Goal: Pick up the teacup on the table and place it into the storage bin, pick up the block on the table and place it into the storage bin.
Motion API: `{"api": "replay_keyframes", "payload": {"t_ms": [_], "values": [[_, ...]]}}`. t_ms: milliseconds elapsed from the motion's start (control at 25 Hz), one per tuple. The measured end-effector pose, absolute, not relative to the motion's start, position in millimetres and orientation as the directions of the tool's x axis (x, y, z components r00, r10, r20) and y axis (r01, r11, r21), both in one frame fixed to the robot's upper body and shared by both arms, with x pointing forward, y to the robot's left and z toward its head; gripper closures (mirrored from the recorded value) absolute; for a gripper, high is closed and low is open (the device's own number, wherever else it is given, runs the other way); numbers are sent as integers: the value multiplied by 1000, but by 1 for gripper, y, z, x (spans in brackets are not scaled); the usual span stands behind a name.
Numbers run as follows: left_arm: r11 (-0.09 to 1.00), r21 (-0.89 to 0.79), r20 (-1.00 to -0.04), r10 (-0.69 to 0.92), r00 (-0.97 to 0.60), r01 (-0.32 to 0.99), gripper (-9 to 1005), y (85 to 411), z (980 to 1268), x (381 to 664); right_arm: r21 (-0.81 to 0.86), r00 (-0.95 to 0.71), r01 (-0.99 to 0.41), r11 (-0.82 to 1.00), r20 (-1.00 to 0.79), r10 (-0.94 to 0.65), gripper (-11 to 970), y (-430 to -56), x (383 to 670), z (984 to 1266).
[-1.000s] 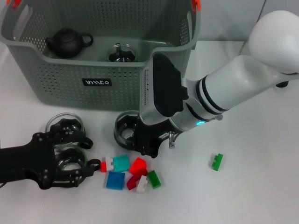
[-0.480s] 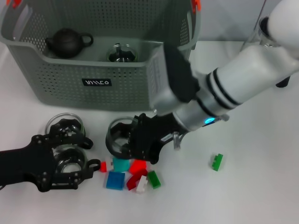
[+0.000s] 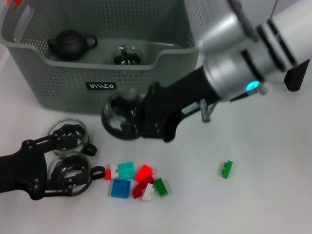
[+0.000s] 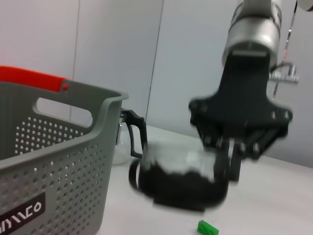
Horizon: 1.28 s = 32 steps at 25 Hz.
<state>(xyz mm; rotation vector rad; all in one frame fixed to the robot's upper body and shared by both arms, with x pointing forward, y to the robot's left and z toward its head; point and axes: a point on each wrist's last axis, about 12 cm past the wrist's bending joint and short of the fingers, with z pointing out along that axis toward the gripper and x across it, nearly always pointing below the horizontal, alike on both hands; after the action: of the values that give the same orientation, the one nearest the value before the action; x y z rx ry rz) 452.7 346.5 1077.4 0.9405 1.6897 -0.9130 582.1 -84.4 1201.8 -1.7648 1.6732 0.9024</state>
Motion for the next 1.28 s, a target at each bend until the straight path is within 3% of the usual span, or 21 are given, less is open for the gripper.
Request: {"api": "replay_keyframes", "payload": {"t_ms": [280,520,880,1280], "values": [[419,-138,-957,178,-230,897,94,347,1078,452,-50,55,-998,-24,-855,-515,907,-94,600,1257],[414,-133,-959,178,-223,901,94,346,1079,454,-146,76,-981,125,-891,-448,906,-103,627,1279],[405,-130,-961,173,-216,905,94,344,1080,457,-212,23,-929,304,-851,-524,907,-95,674,1244],[400,-128,-962,173,-212,908,93,342,1081,459,-378,48,-846,375,-756,-653,906,-66,692,1202]]}}
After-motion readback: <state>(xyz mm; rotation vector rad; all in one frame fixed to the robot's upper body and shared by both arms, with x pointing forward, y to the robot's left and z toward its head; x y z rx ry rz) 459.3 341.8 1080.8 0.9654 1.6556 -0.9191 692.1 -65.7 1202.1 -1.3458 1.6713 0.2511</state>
